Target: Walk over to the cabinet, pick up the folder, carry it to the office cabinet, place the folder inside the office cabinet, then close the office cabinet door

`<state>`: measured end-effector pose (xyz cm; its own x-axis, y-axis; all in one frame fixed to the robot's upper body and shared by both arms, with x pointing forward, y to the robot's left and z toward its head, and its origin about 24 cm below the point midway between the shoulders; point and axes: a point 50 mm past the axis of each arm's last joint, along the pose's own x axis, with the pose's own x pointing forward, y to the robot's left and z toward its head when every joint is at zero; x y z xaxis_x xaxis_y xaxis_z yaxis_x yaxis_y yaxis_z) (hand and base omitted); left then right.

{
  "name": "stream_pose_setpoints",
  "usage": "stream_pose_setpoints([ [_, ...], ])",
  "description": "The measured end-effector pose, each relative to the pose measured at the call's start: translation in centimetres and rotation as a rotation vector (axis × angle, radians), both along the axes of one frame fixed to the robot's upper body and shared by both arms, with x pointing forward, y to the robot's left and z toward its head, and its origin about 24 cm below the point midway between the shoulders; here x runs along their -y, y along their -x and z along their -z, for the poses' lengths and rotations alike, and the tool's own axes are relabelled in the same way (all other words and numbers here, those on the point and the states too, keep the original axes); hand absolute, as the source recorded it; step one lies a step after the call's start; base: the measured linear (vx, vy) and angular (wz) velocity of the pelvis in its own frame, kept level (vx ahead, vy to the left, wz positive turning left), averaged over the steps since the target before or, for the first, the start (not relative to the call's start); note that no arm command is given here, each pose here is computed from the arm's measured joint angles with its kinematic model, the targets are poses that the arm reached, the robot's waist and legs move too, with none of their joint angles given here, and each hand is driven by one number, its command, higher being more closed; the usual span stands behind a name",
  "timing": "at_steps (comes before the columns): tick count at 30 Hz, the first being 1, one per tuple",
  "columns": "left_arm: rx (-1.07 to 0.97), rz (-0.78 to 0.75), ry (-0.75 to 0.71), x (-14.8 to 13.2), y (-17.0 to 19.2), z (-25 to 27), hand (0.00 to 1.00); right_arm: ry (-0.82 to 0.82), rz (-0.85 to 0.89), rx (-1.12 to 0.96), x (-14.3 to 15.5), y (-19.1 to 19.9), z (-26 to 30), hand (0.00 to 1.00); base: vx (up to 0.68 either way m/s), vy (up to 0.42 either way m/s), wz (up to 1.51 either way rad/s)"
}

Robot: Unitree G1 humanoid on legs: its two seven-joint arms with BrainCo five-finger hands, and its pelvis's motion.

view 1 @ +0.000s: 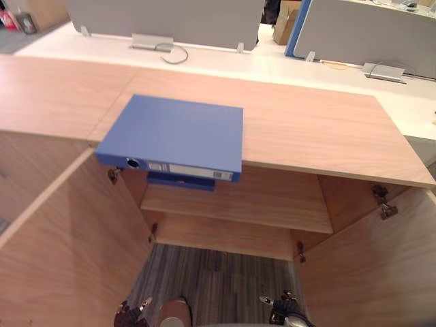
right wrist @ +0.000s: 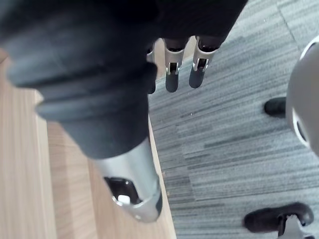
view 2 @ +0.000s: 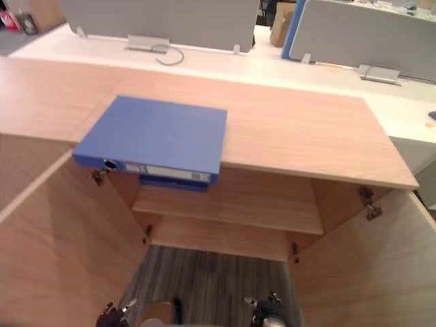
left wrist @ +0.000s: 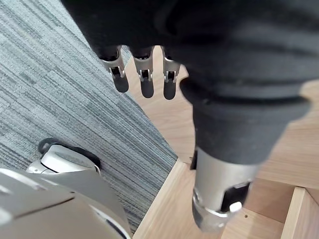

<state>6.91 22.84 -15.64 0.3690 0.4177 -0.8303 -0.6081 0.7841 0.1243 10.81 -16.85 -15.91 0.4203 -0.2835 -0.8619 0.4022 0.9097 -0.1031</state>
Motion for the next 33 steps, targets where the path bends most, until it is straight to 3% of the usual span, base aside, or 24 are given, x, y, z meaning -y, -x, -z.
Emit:
stream_pose_setpoints([
  [5,-0.012,0.009,0.045,0.5,0.5,0.3,0.0,0.0,-0.011,0.004,0.5,0.3,0.0,0.0,0.02,0.055,-0.6],
  [9,0.019,-0.092,0.175,1.3,1.8,0.8,0.0,0.028,-0.024,0.001,2.4,1.3,-0.2,0.0,-0.03,0.126,-0.5],
  [15,0.092,-0.158,0.278,1.8,1.7,0.9,0.0,0.012,-0.065,-0.018,2.2,1.8,0.1,0.0,0.06,-0.046,0.25],
  [27,0.603,-0.311,0.521,4.2,-4.4,-3.6,0.0,-0.041,-0.156,-0.055,-0.2,2.2,0.5,0.0,0.08,-0.102,0.25],
  [33,0.926,-0.213,0.542,5.7,-8.4,-10.5,0.0,-0.016,-0.209,-0.065,-0.6,2.3,0.5,0.0,-0.04,0.033,0.21],
])
